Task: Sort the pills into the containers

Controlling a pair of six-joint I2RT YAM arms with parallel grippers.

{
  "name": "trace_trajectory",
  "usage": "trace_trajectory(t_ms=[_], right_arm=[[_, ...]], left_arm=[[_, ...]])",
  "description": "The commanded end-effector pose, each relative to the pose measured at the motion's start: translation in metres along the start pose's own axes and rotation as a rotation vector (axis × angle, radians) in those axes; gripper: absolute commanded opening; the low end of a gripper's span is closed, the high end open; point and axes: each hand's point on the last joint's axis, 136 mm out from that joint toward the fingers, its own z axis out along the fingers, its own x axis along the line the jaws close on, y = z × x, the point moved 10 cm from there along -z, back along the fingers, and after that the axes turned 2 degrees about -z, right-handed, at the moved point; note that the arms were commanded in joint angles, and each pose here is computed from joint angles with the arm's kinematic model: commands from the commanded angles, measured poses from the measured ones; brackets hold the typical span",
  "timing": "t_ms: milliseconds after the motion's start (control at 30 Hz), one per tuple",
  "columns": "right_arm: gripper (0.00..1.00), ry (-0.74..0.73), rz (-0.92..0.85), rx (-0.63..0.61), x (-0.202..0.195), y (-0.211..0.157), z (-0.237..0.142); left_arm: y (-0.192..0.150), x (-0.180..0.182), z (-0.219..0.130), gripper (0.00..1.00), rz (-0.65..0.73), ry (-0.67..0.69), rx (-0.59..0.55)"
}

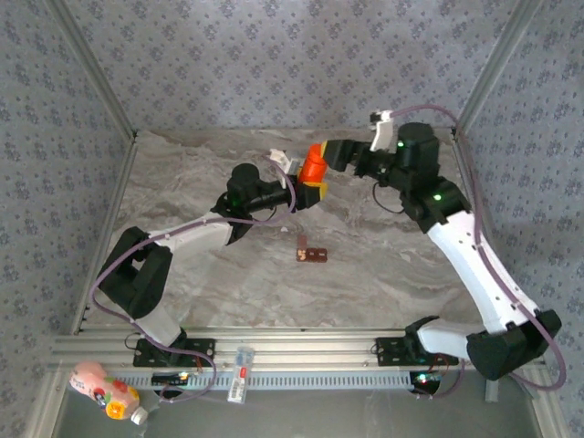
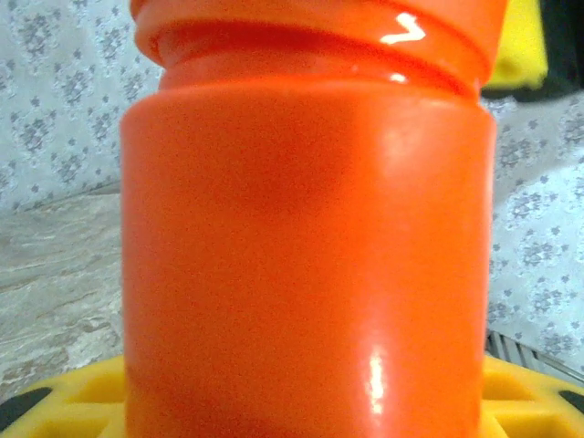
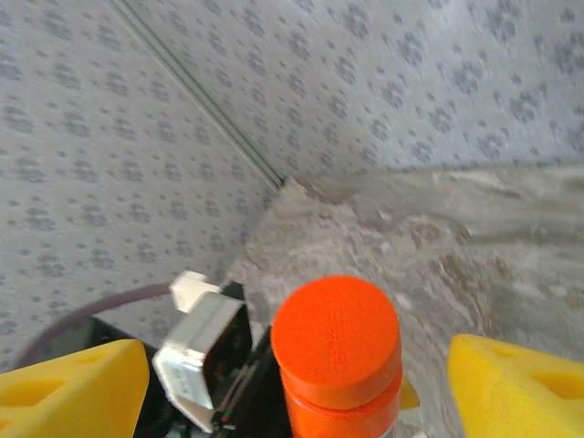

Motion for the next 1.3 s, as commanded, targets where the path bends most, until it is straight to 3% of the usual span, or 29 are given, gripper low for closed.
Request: trace_trajectory(t_ms=[0, 300, 667, 833, 1000, 1267], right_arm=[[0.86, 0.16, -0.088, 0.033, 0.004, 0.004, -0.006], [0.84, 0.291, -0.19, 0.117, 0.003, 0.008, 0.009], [0.78, 0.33, -0.173, 0.132, 0.003, 0.006, 0.023], [0.69, 0.328, -0.168, 0.136, 0.004, 0.004, 0.025], [0.52, 0.317, -0.159, 0.14, 0.002, 0.003, 0.026], [0.42, 0.19, -0.083, 0.148, -0.007, -0.013, 0.033]], left_arm=[[0.03, -0.02, -0.006, 0.0, 0.051, -0.139, -0.09], [0.039, -0.025, -0.008, 0.0, -0.025, -0.298, -0.093], [0.039, -0.027, -0.008, 0.0, -0.034, -0.308, -0.071], [0.04, -0.026, -0.007, 0.0, -0.037, -0.31, -0.069], [0.04, -0.026, -0.007, 0.0, -0.04, -0.301, -0.064], [0.041, -0.024, -0.008, 0.0, -0.019, -0.251, -0.078]])
